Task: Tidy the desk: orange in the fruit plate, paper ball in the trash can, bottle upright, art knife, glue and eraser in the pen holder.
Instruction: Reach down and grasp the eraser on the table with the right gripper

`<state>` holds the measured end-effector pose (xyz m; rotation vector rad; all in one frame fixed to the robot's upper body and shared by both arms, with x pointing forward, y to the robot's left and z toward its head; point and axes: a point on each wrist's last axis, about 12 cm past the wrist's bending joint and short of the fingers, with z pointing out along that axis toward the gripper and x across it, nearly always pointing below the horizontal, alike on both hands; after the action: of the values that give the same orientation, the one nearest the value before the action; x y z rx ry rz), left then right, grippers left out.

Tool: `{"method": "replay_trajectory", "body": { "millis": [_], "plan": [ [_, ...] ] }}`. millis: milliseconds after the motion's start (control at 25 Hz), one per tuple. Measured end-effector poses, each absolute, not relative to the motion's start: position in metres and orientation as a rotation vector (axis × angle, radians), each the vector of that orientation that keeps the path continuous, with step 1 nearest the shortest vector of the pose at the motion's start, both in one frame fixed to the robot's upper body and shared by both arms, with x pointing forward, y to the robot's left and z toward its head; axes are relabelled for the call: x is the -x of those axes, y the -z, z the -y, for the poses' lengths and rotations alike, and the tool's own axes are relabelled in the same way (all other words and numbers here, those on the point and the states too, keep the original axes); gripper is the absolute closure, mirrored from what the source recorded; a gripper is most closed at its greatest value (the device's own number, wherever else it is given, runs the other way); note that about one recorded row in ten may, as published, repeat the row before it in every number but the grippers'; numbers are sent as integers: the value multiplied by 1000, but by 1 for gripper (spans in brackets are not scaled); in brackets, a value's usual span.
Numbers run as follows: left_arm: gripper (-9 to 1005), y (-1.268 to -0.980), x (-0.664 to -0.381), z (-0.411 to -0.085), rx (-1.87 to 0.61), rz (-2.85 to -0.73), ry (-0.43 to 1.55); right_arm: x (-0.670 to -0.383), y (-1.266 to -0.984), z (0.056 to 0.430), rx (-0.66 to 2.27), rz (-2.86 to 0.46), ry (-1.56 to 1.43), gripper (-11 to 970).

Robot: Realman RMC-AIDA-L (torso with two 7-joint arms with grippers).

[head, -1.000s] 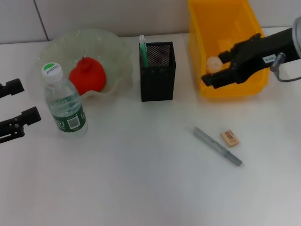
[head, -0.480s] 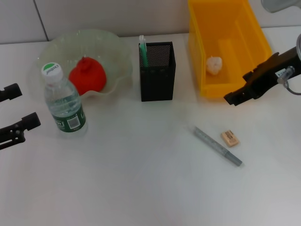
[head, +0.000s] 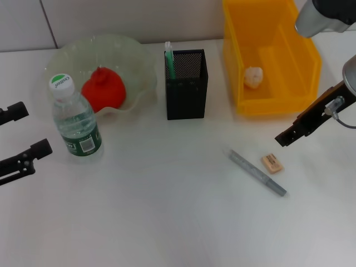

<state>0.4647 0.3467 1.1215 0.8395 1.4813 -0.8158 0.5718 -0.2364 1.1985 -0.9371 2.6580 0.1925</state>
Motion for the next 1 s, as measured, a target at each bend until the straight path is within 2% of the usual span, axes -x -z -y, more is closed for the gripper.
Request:
{"method": "replay_trajectory", "body": {
  "millis": [360,1000],
  "plan": [
    [169,-1116,-466,-341,-847,-1468,840,-580,-1176,242,891,-2673,-184,224],
    [168,-1109,-469,-333,-879,-1468,840,-581,-1161,232,947,-2697,-193,225]
  ]
}}
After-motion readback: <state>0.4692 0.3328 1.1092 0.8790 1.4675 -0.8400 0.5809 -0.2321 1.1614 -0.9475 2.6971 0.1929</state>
